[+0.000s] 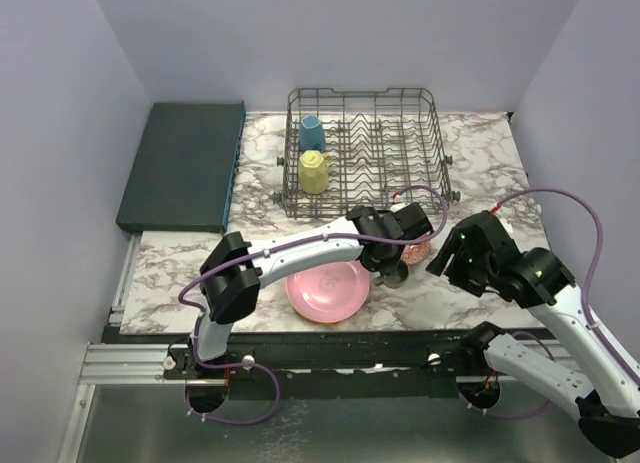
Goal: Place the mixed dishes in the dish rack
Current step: Place the cup at the center of the board.
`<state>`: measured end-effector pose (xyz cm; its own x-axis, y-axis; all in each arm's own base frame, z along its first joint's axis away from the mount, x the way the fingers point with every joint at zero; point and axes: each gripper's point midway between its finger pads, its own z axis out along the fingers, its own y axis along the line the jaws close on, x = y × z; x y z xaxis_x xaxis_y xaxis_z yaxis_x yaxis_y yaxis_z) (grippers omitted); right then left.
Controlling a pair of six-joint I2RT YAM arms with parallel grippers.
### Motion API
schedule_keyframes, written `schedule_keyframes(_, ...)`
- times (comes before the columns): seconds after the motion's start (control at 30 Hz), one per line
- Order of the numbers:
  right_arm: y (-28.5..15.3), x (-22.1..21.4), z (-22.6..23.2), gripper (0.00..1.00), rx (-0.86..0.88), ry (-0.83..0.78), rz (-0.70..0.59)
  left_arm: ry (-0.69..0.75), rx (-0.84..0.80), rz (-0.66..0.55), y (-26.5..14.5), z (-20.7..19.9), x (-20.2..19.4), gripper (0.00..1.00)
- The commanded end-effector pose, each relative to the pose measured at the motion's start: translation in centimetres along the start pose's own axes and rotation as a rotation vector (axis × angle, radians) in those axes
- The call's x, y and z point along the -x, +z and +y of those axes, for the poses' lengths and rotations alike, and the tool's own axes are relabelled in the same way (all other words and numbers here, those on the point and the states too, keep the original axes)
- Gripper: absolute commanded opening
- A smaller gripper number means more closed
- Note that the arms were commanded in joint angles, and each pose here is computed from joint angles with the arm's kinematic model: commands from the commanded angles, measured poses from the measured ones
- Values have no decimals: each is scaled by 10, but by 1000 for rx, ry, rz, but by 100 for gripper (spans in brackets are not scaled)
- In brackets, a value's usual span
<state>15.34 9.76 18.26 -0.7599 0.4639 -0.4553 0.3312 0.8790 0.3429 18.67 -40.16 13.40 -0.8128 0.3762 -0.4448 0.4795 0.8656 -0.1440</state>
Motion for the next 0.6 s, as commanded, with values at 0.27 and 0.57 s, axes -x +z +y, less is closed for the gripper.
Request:
schedule_keyframes(0.27, 5, -25, -58, 67, -215, 90, 20, -5, 58, 28, 44, -12, 1, 0)
schedule_keyframes(0.57, 6, -24, -51, 68, -174, 79, 20, -2, 89, 68, 70, -12, -9, 0)
